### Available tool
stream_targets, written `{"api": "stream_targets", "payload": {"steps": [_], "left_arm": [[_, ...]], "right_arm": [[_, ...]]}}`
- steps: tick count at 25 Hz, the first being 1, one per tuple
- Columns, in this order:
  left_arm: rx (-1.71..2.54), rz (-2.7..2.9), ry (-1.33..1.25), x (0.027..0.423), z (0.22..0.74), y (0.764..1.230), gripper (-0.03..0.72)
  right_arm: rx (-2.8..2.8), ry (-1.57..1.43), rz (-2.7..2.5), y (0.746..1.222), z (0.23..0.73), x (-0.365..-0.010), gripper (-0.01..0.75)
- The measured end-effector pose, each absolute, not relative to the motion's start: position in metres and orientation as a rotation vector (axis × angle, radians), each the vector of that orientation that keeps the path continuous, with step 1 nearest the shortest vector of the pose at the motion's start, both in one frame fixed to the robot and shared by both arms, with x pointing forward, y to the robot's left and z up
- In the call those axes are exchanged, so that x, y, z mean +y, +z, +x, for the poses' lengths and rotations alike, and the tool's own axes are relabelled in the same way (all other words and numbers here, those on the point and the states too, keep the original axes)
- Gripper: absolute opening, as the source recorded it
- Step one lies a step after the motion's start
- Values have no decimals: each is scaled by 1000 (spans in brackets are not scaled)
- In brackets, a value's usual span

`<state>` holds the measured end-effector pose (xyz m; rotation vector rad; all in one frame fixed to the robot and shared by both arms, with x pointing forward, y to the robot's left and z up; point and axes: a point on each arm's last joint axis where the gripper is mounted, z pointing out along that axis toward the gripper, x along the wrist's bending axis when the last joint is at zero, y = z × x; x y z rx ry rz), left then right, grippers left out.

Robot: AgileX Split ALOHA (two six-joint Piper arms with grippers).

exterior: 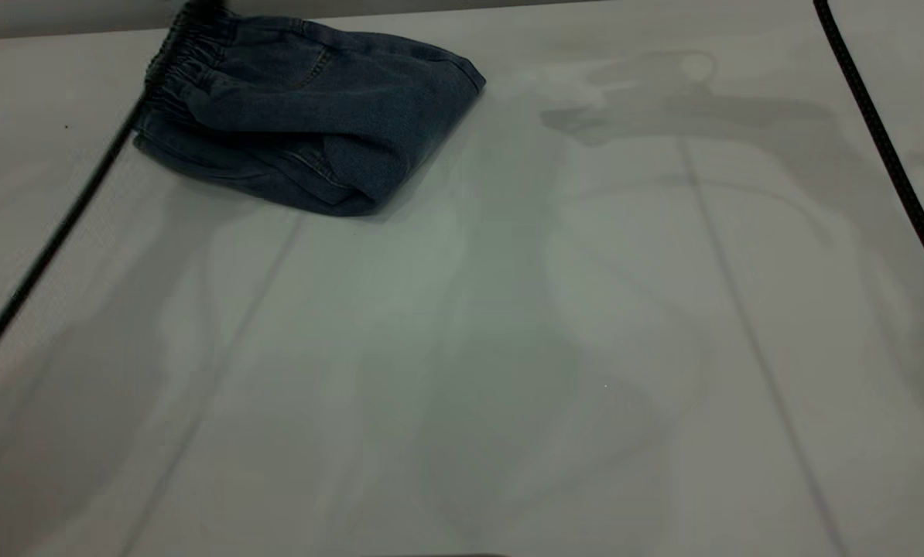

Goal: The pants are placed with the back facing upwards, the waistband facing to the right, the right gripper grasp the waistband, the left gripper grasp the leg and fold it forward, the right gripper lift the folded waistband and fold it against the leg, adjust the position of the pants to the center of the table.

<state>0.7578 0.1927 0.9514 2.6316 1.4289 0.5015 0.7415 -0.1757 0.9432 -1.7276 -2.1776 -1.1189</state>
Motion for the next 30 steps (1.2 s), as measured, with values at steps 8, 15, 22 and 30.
{"api": "stream_targets", "payload": {"steps": [8,15,22,30], "left_arm": [[830,2903,347,177,756,915,412],[579,3066,228,179,755,856,412],[702,3016,211,165,753,852,397],[1102,2845,166,104,733,851,379]], "right_arm": [[-2176,-1114,-1722,943,741,-175,586],[-2176,-1113,-1722,943,741,-175,586],[-2178,-1112,-1722,943,741,-176,586],[-2159,-1119,-1764,943,745,-193,586]]}}
